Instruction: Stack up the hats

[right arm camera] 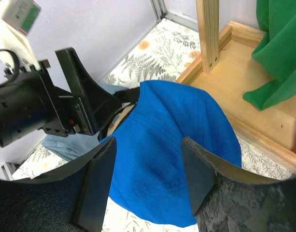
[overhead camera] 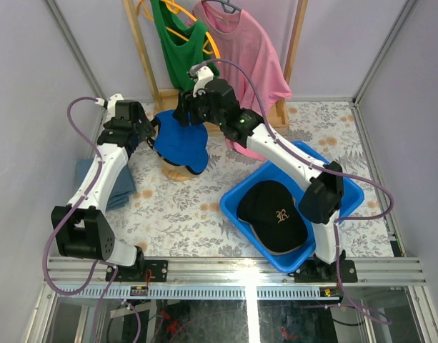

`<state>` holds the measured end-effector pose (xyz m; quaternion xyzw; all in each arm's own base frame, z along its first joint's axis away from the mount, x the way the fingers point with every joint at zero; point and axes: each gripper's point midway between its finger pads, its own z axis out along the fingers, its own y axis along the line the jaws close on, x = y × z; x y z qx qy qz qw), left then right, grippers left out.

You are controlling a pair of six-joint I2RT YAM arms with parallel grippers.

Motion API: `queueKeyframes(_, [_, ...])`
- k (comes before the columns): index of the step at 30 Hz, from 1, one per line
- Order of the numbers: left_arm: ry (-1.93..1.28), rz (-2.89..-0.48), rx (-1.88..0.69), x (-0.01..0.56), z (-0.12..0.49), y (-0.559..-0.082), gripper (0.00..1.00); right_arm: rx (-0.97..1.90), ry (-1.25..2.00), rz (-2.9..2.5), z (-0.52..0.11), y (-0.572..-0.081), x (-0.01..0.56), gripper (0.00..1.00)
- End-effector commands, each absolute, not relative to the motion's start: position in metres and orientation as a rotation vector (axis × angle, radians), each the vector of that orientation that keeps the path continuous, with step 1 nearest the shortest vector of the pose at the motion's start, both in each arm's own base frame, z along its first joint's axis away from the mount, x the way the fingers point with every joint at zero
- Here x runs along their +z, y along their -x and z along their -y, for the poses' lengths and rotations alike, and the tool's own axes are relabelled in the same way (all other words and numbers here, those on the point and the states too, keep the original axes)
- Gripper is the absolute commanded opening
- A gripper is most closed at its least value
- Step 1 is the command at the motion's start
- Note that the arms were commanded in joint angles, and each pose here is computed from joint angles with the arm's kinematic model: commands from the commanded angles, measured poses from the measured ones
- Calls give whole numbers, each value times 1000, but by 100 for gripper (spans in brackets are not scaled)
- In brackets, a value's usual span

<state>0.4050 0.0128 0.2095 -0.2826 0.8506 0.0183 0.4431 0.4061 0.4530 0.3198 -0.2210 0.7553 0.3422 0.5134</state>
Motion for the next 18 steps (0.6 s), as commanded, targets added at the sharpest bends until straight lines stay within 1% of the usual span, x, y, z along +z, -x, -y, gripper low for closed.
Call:
queueKeyframes(1, [725, -2022, 44, 240, -20, -407, 77, 820, 533, -1748, -449, -398, 344, 63])
queueKeyframes(18, [737, -1997, 24, 249, -19, -401, 80, 770, 527, -1796, -436, -396, 327, 63])
